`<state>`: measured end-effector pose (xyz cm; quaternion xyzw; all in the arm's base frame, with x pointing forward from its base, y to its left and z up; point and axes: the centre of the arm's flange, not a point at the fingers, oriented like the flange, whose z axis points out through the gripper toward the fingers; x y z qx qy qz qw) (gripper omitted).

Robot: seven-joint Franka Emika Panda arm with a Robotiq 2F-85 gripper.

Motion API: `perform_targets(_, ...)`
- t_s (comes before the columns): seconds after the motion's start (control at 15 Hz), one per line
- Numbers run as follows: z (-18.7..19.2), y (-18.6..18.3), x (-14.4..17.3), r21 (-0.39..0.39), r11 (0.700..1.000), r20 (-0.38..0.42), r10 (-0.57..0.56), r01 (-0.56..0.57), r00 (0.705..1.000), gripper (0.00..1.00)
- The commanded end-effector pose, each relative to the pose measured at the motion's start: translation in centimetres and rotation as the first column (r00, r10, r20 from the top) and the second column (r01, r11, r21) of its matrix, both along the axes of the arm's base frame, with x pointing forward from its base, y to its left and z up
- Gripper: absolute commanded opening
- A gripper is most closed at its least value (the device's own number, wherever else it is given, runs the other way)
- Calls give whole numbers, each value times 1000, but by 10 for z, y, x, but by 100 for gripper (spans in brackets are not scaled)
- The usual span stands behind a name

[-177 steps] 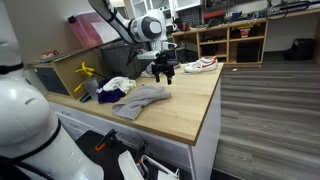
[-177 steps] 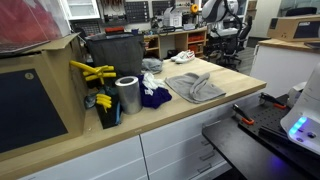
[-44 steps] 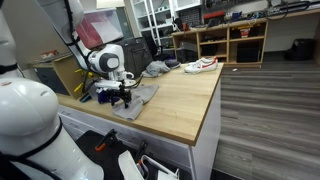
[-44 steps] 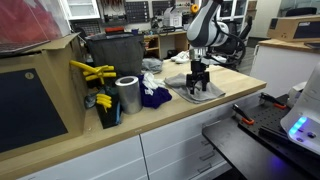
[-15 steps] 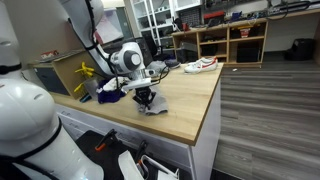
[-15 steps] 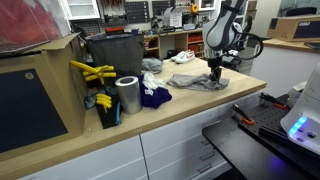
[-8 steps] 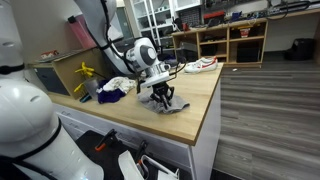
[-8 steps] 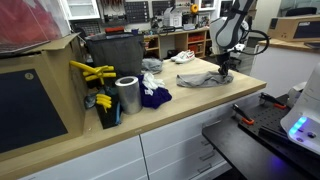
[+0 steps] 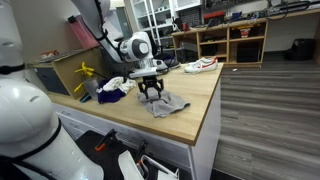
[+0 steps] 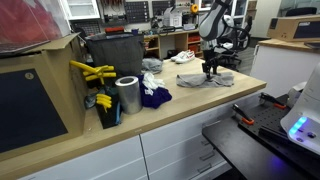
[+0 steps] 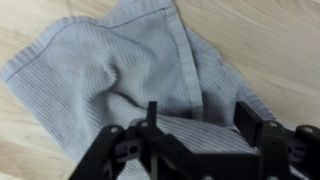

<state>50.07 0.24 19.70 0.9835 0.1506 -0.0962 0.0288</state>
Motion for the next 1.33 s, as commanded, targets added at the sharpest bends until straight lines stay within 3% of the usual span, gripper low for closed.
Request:
perform_targets(0.0, 6, 35, 15, 48, 998, -2, -51, 51, 999, 100)
perform_targets(0.4, -21, 86, 16, 92, 992, -17, -91, 92, 996, 100)
perform_targets(0.87, -26, 124, 13, 133, 991, 45, -10, 4, 999, 100)
perform_targets(0.93, -23, 127, 15, 136, 991, 60, -2, -6, 998, 75)
perform_targets(1.0, -20, 130, 16, 141, 990, 72, 5, -15, 997, 74)
perform_targets(1.27, -10, 133, 21, 144, 989, 97, 22, -35, 995, 42)
